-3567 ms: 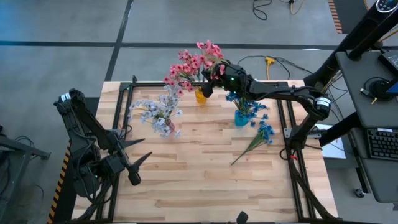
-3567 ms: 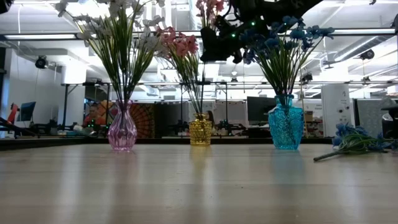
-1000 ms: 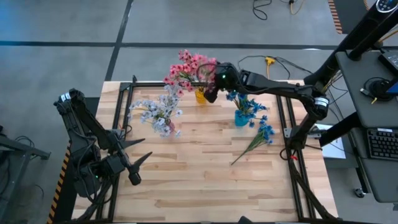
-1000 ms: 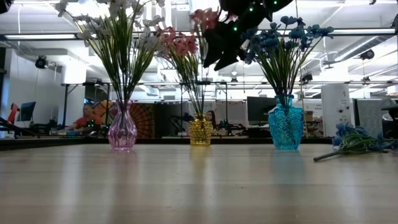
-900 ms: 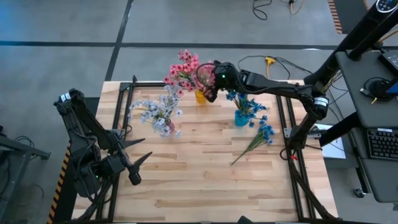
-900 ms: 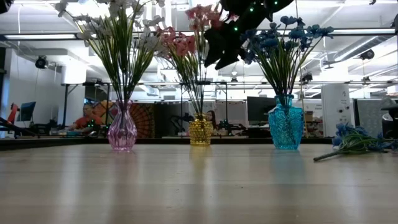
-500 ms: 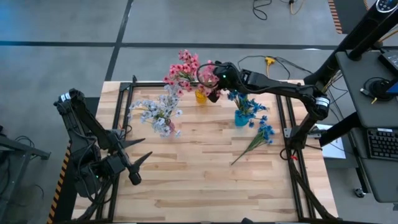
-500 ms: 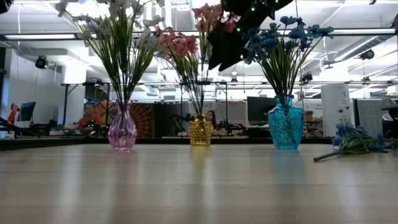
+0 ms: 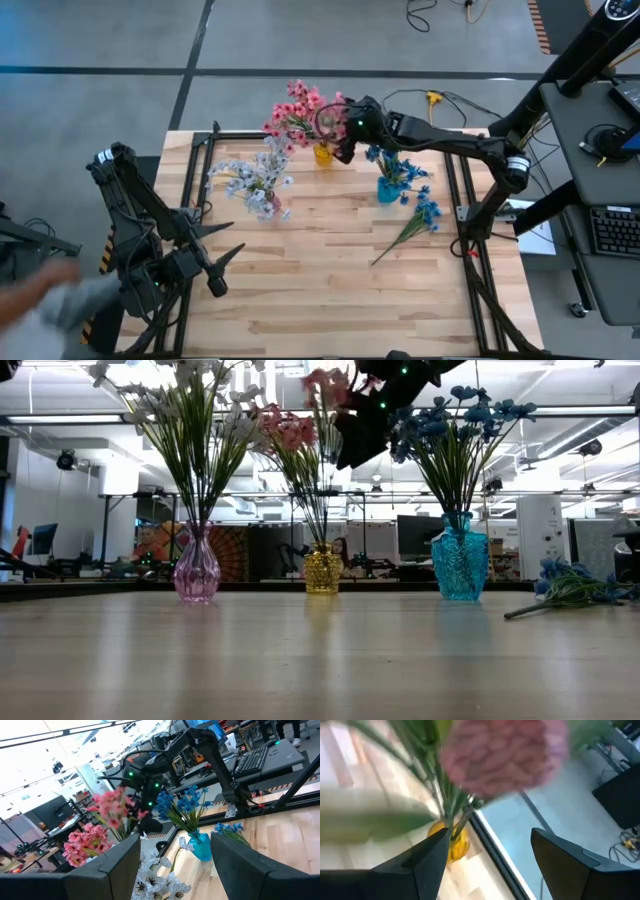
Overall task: Sort flowers into vase by color
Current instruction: Put the pink flowers into the yellow vase
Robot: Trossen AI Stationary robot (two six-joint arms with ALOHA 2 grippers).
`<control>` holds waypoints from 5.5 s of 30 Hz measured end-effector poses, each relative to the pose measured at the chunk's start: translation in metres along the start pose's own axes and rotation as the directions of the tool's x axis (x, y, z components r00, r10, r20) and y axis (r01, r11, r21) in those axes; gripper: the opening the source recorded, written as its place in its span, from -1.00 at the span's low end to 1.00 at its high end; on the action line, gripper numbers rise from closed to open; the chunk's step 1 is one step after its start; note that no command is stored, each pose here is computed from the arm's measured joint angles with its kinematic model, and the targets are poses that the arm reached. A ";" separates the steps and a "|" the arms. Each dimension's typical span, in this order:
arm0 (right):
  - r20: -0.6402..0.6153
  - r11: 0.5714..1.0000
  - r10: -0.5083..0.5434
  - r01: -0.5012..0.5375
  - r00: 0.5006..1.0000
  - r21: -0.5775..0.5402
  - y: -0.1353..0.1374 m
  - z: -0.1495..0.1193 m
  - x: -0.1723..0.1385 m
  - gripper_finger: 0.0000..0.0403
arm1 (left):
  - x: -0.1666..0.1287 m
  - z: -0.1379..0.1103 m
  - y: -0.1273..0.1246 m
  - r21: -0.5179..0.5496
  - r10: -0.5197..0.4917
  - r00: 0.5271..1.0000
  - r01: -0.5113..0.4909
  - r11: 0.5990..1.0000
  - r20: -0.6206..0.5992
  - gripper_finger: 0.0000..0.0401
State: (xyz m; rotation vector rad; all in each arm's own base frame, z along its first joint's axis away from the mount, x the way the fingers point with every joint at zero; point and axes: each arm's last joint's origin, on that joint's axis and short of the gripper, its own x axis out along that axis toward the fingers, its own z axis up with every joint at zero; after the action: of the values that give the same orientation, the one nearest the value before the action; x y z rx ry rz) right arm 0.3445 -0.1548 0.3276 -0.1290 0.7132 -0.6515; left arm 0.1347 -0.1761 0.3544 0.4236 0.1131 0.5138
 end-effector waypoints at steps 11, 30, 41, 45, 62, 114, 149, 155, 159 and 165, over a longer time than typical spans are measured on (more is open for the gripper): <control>-0.059 0.997 -0.078 0.078 0.995 0.001 -0.003 -0.005 0.003 0.31 | 0.000 0.000 0.000 -0.003 0.002 1.000 -0.002 1.000 -0.001 0.11; 0.015 0.987 0.097 -0.098 0.995 0.129 -0.010 0.004 0.003 0.32 | 0.013 -0.001 0.001 -0.022 0.015 1.000 -0.015 1.000 -0.026 0.11; 0.014 0.994 0.055 -0.056 0.998 0.093 -0.010 0.007 0.002 0.31 | 0.085 -0.001 0.003 -0.053 0.063 0.991 -0.069 0.996 -0.114 0.11; 0.016 0.995 0.046 -0.048 0.999 0.084 -0.010 0.007 0.003 0.29 | 0.109 0.011 0.003 -0.048 -0.023 0.999 0.022 0.999 -0.031 0.11; 0.018 0.997 0.048 -0.049 0.999 0.066 -0.009 0.007 0.004 0.29 | 0.193 -0.002 0.067 -0.028 0.052 0.995 -0.050 0.998 0.084 0.19; 0.009 0.994 0.087 -0.087 0.996 0.061 -0.010 0.011 -0.001 0.38 | 0.260 -0.054 0.120 -0.043 0.158 0.987 -0.159 0.986 -0.035 -0.66; -0.075 0.991 0.095 -0.087 0.993 0.096 -0.024 0.031 -0.035 0.38 | 0.262 -0.065 0.130 -0.040 0.314 0.936 -0.324 0.945 -0.162 -0.99; -0.092 0.993 0.111 -0.106 0.989 0.058 -0.017 0.028 -0.017 0.38 | 0.255 -0.058 0.126 -0.050 0.294 0.945 -0.304 0.951 -0.144 -0.93; -0.028 0.981 0.182 -0.180 0.983 0.070 -0.017 0.032 -0.007 0.38 | 0.243 -0.050 0.122 -0.028 0.253 0.957 -0.260 0.965 -0.141 -0.83; -0.068 0.994 0.104 -0.100 0.992 0.053 -0.018 0.029 -0.001 0.38 | 0.229 -0.042 0.117 -0.021 0.202 0.970 -0.207 0.978 -0.133 -0.68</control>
State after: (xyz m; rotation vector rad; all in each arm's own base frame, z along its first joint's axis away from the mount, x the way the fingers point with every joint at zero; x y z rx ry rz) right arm 0.3531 -0.1717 0.3560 -0.0237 0.7660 -0.5777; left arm 0.2711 0.0451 0.3653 0.3695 0.1874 0.7460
